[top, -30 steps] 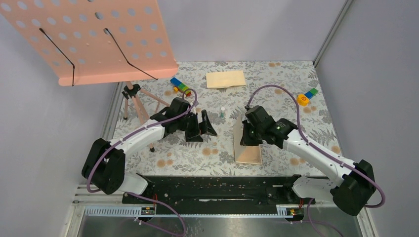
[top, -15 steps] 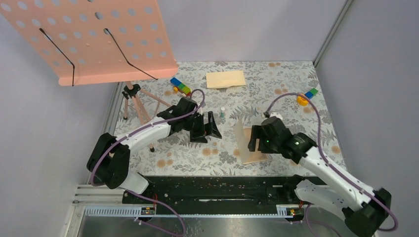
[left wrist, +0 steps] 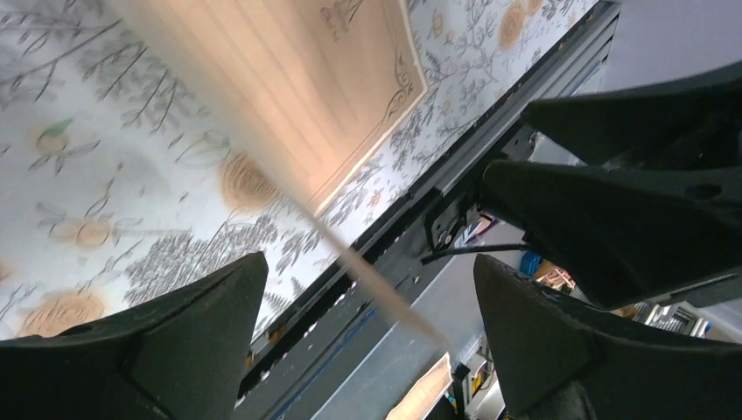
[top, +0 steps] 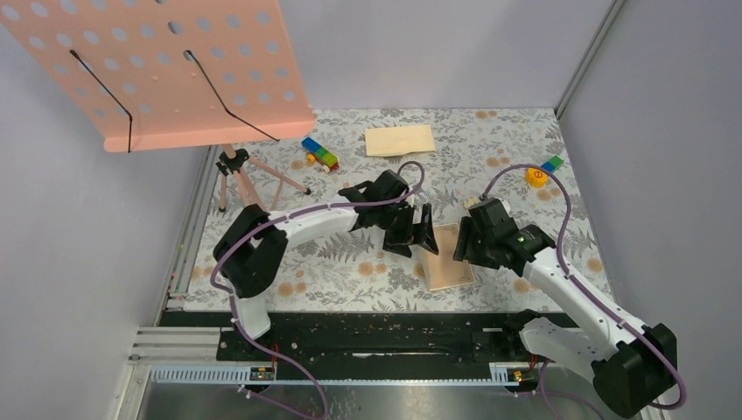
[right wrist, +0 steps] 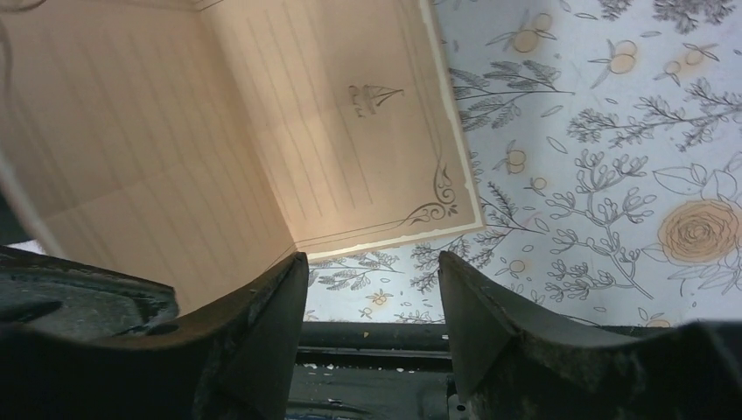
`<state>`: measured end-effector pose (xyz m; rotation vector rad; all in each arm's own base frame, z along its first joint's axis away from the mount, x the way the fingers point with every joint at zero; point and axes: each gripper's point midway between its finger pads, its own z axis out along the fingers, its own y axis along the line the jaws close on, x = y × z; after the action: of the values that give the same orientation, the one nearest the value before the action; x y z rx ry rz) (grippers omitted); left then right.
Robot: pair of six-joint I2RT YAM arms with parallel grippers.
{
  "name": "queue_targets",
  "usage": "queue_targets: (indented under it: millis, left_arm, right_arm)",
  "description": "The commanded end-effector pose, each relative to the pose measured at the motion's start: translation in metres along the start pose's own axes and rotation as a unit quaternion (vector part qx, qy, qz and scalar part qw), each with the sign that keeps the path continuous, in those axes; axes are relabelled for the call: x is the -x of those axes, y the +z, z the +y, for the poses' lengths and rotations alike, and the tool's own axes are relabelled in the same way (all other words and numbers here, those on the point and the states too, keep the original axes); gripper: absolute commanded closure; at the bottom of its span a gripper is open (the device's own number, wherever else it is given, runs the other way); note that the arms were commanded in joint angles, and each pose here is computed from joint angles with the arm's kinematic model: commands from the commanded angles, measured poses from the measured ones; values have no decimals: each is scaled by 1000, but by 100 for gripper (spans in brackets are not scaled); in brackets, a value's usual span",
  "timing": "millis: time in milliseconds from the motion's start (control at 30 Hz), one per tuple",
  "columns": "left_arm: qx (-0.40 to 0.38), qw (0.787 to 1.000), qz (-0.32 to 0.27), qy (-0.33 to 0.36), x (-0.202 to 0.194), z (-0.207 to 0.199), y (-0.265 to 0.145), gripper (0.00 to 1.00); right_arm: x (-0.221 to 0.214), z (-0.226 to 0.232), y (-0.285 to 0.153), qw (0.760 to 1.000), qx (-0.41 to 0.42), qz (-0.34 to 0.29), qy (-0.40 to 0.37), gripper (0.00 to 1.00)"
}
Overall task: Place the letter into the envelope and seal it
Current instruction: Fold the letter at the center of the board.
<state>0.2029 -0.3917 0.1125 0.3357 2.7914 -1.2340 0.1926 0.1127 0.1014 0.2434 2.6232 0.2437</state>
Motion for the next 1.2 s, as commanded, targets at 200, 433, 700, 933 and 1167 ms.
queue_targets:
  millis: [200, 433, 700, 933, 1167]
  left_arm:
    - [-48, 999, -6, -8, 41, -45, 43, 12]
    - [-48, 999, -3, -3, 49, -55, 59, 12]
    - [-3, 999, 7, -36, 53, -7, 104, 12]
    - [13, 999, 19, -49, 41, 13, 115, 12]
    - [39, 997, -27, -58, 17, 29, 78, 13]
  right_arm:
    - [2, -40, -3, 990, 13, -6, 140, 58]
    - [-10, -44, 6, 985, 11, 20, 169, 91]
    - [0, -52, -2, 984, -14, -8, 179, 100]
    - [-14, -49, 1, 978, 3, 0, 210, 100]
    - [-44, -32, 28, 968, 48, 72, 237, 100]
